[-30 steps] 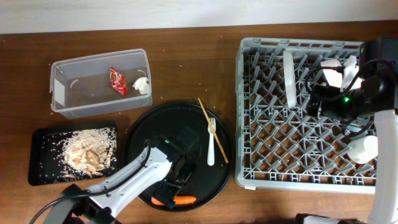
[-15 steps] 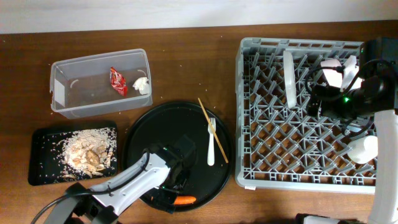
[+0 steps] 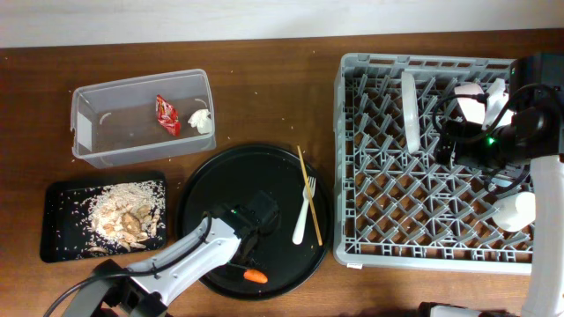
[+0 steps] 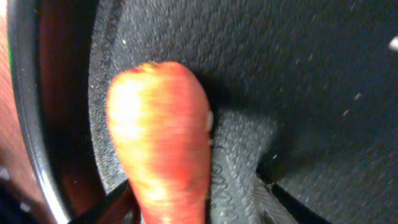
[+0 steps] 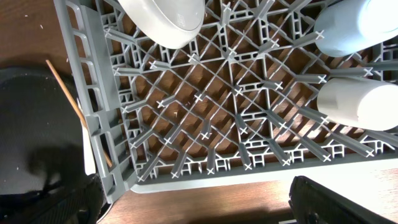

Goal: Sort waste into correct bins and load items into the dishwasher rack
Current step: 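Reach left gripper to the carrot on the round tray and grasp it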

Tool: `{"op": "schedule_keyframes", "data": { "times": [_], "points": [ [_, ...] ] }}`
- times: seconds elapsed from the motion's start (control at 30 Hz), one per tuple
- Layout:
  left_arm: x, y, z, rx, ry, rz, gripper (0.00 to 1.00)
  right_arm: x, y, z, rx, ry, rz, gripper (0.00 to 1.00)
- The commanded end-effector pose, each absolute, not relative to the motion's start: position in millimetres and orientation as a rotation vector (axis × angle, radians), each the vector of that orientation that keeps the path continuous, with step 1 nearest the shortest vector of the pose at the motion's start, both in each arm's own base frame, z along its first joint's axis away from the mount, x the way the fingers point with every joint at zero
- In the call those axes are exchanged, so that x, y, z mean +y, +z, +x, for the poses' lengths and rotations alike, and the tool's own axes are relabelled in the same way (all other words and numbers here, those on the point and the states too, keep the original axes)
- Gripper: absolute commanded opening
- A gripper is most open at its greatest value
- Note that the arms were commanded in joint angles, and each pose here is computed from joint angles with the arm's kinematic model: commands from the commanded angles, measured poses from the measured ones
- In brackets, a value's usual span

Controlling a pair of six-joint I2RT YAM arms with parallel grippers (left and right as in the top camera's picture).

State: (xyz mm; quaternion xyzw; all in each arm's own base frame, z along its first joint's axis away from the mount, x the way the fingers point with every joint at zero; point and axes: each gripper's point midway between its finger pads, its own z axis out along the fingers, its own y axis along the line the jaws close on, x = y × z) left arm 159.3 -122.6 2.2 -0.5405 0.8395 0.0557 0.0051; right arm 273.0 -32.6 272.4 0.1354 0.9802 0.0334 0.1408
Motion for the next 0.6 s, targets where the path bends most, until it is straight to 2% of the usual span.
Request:
{"op": "schedule_keyframes", "data": {
  "times": [0.0,0.07,0.17,0.37,0.57],
  "points": [
    [-106.3,4.1,168.4,2.54,0.216,-1.64,0.48,-31.9,270.4,272.9,2.838,0.112,0.386,0.98],
    [-106.4,4.0,168.5,2.56,0.218,-1.611,0.44,-32.0,270.4,272.9,2.838,0.112,0.386,0.98],
    [-105.9,4.2,169.1,2.591,0.223,-1.557,0.32,-32.1,270.4,272.9,2.838,0.112,0.386,0.98],
    [-105.7,4.3,169.3,2.595,0.223,-1.548,0.24,-32.1,270.4,272.9,2.838,0.112,0.386,0.98],
    [-107.0,18.9,192.5,2.696,0.228,-1.187,0.14,-32.1,270.4,272.9,2.838,0.112,0.386,0.98]
  ]
}}
